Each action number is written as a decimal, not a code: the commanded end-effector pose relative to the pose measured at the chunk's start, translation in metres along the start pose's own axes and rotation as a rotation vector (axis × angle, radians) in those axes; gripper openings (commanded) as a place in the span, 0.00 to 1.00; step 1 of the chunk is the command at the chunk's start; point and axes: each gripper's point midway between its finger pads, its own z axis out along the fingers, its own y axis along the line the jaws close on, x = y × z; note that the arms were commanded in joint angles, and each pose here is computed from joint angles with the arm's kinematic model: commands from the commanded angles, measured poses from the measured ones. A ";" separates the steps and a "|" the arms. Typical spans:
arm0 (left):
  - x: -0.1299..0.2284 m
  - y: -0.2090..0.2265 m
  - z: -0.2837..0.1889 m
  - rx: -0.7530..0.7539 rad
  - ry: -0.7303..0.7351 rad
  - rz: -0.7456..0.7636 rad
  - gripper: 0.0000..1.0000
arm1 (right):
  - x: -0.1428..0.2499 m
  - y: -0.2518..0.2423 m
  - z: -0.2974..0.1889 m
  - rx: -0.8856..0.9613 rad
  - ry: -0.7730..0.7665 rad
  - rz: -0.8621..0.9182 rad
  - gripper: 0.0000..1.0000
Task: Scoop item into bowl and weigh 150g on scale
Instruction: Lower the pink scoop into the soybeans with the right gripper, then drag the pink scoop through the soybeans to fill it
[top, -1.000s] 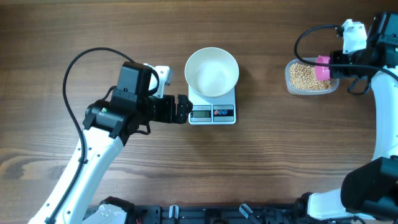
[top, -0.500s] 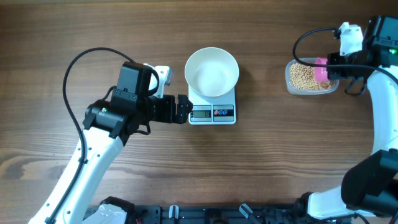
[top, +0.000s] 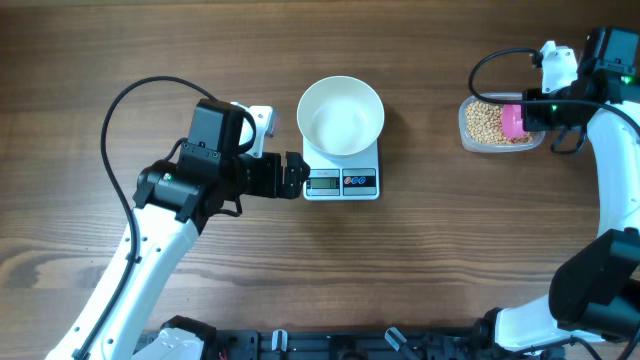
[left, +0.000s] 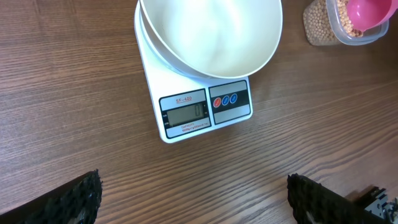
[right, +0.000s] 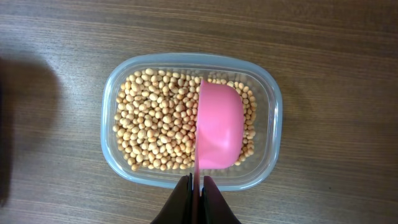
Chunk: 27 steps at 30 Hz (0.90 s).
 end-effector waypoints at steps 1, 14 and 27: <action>0.004 -0.002 0.003 0.015 0.013 0.017 1.00 | 0.011 0.008 0.013 -0.039 0.033 0.007 0.04; 0.004 -0.002 0.003 0.015 0.013 0.017 1.00 | 0.010 0.031 0.015 -0.172 0.008 0.015 0.04; 0.004 -0.002 0.003 0.015 0.013 0.017 1.00 | 0.017 0.034 0.026 -0.191 0.048 0.050 0.04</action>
